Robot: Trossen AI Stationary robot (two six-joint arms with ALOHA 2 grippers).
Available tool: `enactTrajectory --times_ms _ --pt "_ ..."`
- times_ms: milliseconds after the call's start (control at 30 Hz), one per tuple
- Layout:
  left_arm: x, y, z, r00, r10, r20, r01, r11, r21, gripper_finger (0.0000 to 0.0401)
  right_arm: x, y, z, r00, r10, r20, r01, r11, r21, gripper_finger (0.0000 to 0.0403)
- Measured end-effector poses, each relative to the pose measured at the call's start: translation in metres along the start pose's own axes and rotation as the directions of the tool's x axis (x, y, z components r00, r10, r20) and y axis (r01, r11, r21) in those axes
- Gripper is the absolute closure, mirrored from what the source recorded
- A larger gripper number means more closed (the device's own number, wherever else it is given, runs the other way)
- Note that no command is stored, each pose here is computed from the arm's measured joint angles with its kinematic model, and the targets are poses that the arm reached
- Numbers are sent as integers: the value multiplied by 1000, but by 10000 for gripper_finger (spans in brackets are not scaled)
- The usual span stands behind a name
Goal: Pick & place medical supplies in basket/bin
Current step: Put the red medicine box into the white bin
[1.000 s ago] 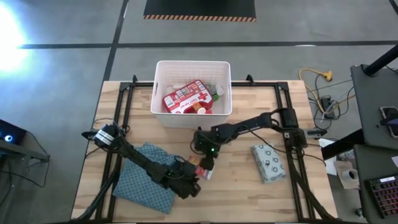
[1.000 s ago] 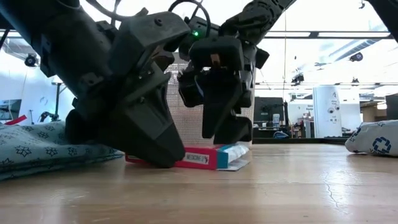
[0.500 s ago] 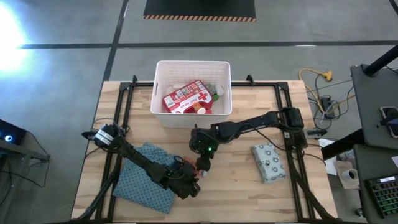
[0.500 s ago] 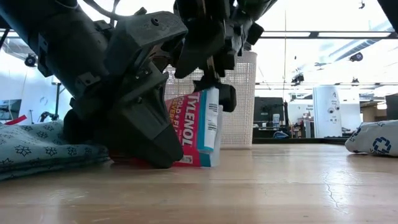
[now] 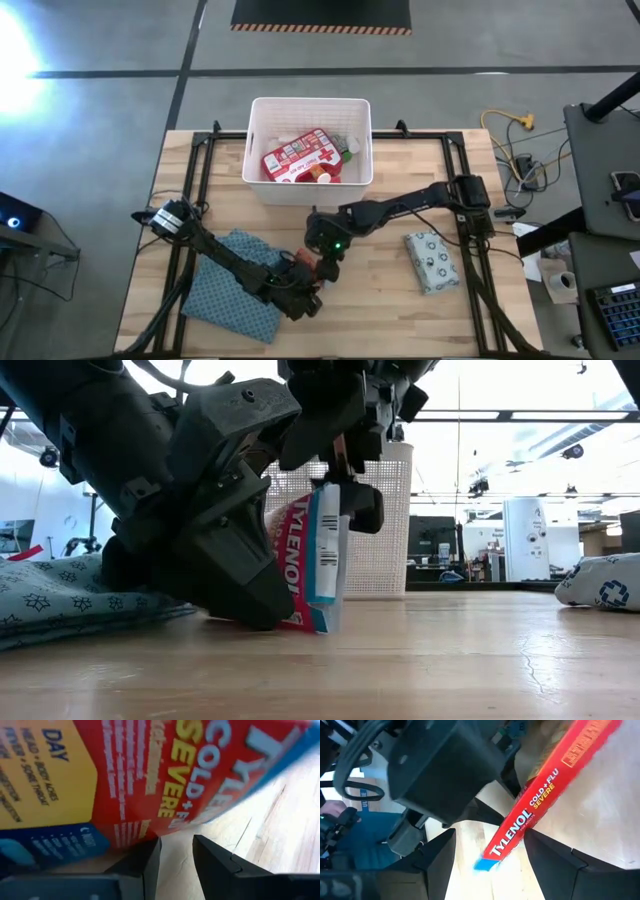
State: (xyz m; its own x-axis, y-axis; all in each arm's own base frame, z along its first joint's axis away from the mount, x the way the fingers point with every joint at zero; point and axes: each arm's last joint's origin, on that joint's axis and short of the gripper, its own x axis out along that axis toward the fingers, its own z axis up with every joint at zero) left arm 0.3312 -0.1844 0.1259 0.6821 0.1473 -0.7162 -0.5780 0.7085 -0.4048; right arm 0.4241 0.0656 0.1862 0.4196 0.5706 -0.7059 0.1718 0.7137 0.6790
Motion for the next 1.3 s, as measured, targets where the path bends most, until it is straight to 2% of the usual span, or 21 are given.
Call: enactTrajectory --times_ms 133,367,900,1300 --pt "0 0 0 1000 0 1 0 1000 0 299 -2 5 3 1000 3 10 -3 1000 -9 172" --pt "0 0 -1 1000 0 1 0 1000 3 299 -4 1 -2 989 -147 -2 147 989 4 172" --pt "-2 -1 -4 1000 -3 2 3 1000 11 299 4 10 -9 956 -281 84 284 958 -25 172" --pt "-11 -5 -19 999 -3 34 3 1000 9 299 10 40 -15 925 -333 184 351 934 -72 172"
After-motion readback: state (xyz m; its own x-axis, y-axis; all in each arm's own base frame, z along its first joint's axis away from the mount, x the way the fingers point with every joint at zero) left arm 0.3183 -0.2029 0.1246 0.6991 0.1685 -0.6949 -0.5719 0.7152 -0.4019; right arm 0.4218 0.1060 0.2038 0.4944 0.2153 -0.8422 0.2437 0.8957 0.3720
